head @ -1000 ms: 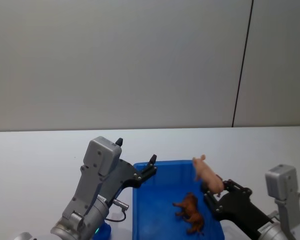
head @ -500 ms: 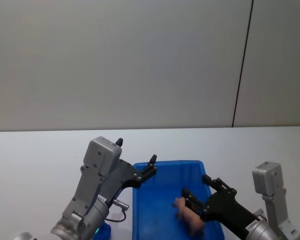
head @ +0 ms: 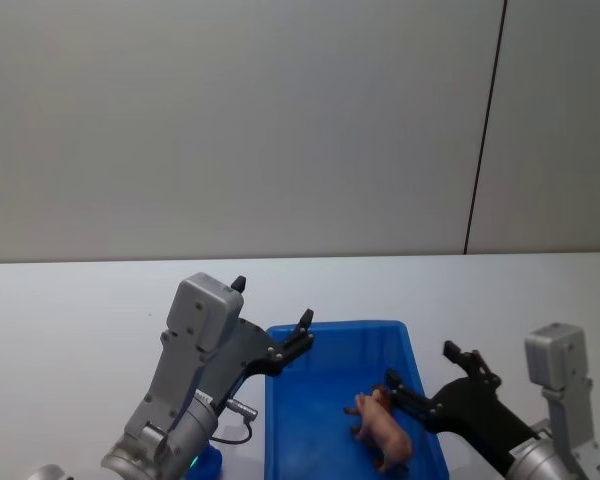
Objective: Pick up the two dolls from the table and place them into the box.
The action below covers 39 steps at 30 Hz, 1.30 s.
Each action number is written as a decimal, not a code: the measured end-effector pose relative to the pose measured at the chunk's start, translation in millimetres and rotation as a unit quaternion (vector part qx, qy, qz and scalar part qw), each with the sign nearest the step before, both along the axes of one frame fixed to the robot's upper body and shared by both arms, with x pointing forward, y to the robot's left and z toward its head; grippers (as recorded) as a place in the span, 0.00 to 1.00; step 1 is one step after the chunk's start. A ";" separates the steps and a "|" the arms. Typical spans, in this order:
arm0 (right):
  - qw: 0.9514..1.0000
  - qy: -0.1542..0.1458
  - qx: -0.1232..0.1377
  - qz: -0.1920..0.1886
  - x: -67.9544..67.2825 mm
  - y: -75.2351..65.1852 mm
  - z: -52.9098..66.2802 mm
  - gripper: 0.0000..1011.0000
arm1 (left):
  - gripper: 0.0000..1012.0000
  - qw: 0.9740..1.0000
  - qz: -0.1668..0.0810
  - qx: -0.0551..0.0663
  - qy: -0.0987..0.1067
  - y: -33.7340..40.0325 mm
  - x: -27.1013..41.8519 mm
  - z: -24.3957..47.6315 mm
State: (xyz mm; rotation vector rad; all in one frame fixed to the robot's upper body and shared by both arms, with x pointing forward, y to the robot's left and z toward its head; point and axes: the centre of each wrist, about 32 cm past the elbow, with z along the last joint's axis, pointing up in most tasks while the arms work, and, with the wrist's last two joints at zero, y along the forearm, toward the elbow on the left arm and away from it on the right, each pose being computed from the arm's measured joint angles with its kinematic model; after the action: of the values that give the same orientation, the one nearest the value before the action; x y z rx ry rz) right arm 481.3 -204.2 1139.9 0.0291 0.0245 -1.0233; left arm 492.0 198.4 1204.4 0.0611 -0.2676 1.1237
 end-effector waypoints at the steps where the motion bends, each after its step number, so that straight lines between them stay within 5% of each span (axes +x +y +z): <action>1: 1.000 -0.001 0.000 -0.003 -0.6 -0.6 0.0 0.99 | 0.99 1.000 0.000 0.000 0.000 0.0 0.0 0.0; 14: 0.996 -0.015 -0.012 -0.091 -16.9 -14.1 -1.9 0.99 | 0.99 1.000 0.000 0.000 0.000 0.0 0.0 0.0; 28: 0.992 -0.022 -0.017 -0.126 -24.6 -20.8 -2.2 0.99 | 0.99 1.000 0.002 0.000 0.010 2.0 -1.3 -0.3; 39: 0.990 -0.025 -0.019 -0.137 -27.1 -22.8 -2.3 0.99 | 0.99 0.999 0.017 0.005 0.035 13.0 -7.8 -1.4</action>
State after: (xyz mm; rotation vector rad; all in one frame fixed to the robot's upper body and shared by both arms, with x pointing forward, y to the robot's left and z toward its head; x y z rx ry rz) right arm 454.2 -226.9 1137.6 0.0242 -0.0452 -1.2975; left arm 484.2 211.4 1203.0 0.1142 -0.2109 1.1508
